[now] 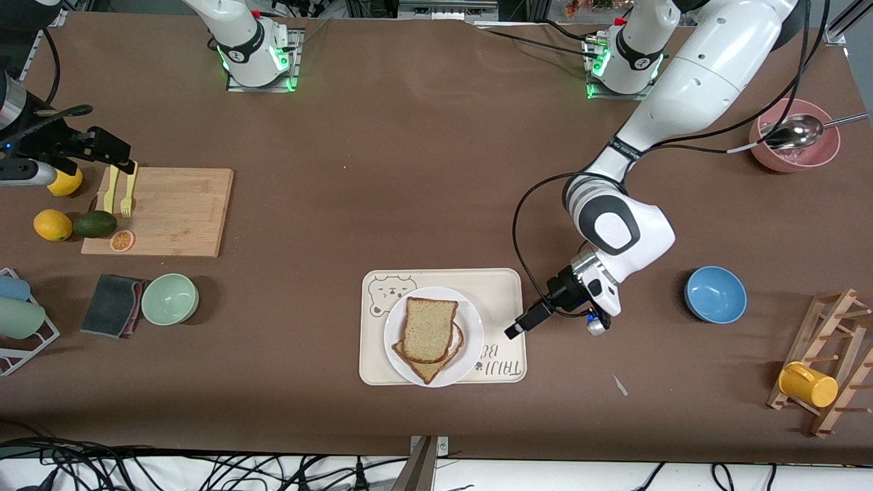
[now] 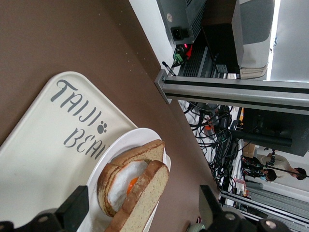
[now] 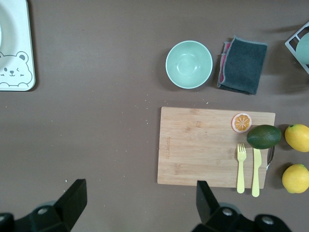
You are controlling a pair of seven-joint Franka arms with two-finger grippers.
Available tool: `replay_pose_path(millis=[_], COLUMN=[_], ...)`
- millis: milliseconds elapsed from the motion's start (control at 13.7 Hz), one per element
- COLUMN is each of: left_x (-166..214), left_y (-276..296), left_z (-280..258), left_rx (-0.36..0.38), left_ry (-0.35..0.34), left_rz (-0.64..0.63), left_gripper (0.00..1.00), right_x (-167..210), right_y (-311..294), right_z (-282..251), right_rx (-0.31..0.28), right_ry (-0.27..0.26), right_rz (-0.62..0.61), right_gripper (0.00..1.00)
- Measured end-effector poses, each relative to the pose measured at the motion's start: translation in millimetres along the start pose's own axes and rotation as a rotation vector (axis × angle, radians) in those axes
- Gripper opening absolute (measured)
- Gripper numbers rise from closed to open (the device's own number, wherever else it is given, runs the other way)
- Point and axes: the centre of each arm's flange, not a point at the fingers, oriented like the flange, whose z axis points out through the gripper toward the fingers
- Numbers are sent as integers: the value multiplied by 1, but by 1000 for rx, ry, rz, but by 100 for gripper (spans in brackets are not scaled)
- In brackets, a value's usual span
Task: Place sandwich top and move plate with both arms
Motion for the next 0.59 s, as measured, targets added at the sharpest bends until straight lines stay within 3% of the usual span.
replay_pose_path(millis=[366, 586], left_x=[27, 44], left_y=[29, 44], left_z=[-35, -63], left_rx=[99, 254], left_ry=[-99, -166], left_rz=[18, 64], left_gripper=[100, 100], right_x=[0, 0], right_y=[0, 0], right_z=[0, 0], right_rx=[0, 0], right_ry=[0, 0], right_rz=[0, 0], right_gripper=[100, 100])
